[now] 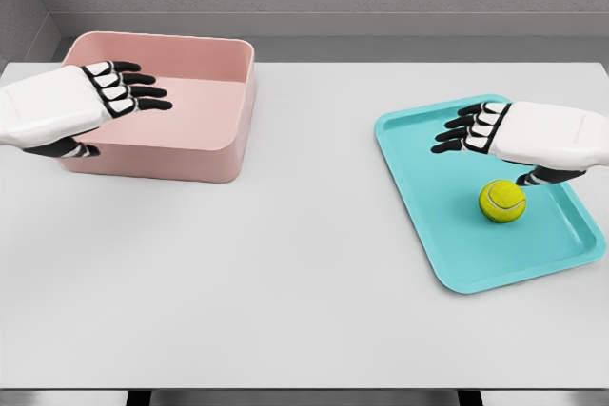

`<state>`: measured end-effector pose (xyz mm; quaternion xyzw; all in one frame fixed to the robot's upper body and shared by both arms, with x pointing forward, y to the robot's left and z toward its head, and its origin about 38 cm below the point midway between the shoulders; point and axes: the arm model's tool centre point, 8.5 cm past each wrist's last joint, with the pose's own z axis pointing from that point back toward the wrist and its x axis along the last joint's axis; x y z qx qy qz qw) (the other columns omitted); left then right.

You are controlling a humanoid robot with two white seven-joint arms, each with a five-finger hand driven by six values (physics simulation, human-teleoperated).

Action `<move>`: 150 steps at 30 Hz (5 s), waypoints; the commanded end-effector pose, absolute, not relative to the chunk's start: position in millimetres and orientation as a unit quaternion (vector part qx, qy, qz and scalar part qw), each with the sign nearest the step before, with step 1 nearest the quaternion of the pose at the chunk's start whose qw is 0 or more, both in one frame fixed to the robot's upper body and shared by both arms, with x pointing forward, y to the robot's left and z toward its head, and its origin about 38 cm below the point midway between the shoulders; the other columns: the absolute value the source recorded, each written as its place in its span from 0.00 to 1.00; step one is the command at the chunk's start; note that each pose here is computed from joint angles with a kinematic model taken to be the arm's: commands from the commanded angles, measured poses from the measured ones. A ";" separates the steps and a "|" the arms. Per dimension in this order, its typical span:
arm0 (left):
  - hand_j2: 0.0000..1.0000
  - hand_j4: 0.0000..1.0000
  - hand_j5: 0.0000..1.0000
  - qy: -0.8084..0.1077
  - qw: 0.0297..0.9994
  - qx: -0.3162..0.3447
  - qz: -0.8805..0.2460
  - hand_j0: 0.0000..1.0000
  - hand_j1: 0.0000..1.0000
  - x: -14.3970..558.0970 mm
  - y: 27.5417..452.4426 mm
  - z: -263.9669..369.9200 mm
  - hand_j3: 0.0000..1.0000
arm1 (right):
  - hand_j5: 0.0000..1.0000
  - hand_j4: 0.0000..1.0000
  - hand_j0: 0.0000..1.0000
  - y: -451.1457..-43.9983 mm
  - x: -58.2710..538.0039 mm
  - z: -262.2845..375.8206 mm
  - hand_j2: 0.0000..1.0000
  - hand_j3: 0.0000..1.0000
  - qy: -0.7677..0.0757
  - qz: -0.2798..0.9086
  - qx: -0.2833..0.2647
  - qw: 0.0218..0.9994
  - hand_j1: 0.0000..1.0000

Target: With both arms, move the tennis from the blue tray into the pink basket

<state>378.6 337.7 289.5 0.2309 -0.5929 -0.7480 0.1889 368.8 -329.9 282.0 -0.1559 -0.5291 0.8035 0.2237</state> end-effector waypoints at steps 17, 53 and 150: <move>1.00 1.00 1.00 -0.586 0.193 0.227 -0.754 1.00 1.00 376.2 339.3 283.4 1.00 | 1.00 1.00 1.00 -356.8 386.2 216.6 1.00 1.00 -0.480 0.810 -0.116 0.317 1.00; 1.00 1.00 1.00 -0.585 0.194 0.222 -0.756 1.00 1.00 374.2 338.2 280.6 1.00 | 0.82 0.82 0.82 -372.1 402.2 164.5 0.82 0.82 -0.445 0.805 -0.097 0.380 0.82; 1.00 1.00 1.00 -0.581 0.190 0.212 -0.763 1.00 1.00 365.4 335.4 277.8 1.00 | 0.71 0.71 0.71 -120.5 402.9 159.8 0.71 0.71 -0.538 0.829 -0.015 0.151 0.71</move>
